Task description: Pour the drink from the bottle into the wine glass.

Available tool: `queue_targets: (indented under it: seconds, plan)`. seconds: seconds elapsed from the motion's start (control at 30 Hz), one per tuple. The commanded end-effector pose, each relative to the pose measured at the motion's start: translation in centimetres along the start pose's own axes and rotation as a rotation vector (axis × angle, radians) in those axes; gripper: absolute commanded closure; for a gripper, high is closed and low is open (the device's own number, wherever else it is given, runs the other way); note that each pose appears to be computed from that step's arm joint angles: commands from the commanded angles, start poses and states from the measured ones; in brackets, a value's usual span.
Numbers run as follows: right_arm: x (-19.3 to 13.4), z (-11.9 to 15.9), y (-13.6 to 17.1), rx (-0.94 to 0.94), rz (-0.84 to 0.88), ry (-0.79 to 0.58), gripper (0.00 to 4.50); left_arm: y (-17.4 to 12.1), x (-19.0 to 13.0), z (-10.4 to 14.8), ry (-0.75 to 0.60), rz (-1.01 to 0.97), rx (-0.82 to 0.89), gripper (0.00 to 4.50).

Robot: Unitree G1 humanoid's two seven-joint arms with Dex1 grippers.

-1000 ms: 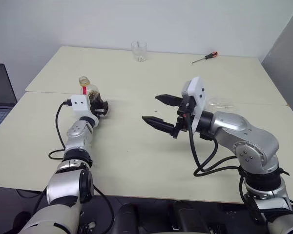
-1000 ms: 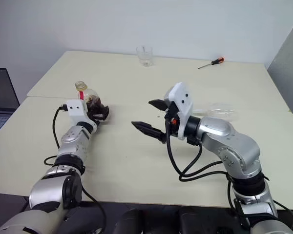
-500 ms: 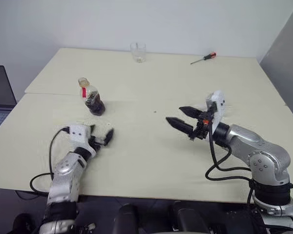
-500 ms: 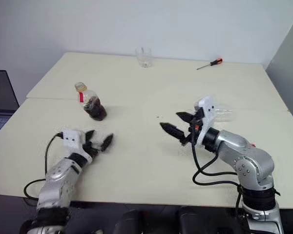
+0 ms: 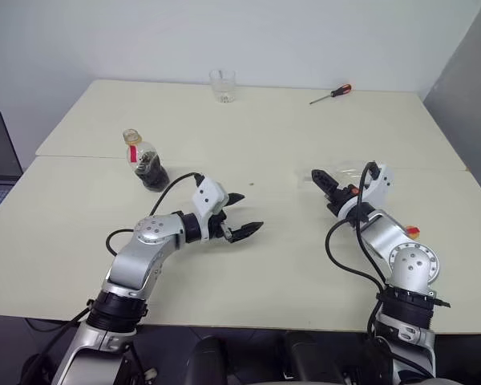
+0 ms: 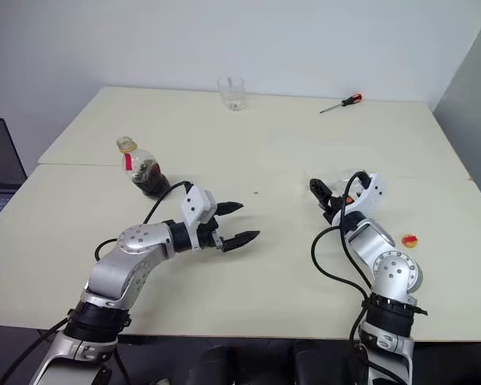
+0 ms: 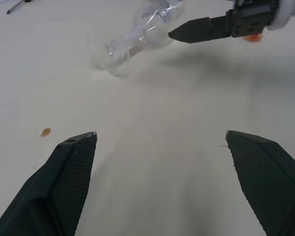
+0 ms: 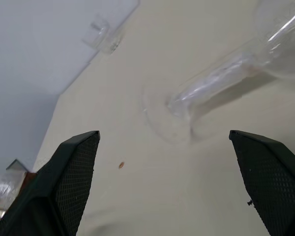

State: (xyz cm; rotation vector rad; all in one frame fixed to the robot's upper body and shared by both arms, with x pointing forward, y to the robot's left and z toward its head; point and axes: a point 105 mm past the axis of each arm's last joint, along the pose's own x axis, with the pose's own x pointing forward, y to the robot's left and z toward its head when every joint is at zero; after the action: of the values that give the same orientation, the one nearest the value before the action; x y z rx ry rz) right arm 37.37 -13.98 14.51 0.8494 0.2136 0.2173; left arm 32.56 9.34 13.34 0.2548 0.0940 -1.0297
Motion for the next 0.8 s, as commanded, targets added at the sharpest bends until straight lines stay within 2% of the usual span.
queue_targets:
  seconds: [0.03, 0.37, 0.8]
  plan:
    - [0.9, 1.4, 0.8, 0.067, 0.006, -0.064, 0.0, 0.2, -0.4, 1.9, -0.018, -0.031, 0.077, 0.02]
    - [3.1, 0.8, -1.3, 0.259, -0.091, -0.074, 0.0, 1.0, -1.4, 1.9, 0.008, -0.002, 0.1, 0.02]
    - [5.9, 1.3, -3.6, 0.347, -0.177, -0.125, 0.0, 1.3, -2.0, 1.8, 0.013, 0.036, 0.105, 0.02]
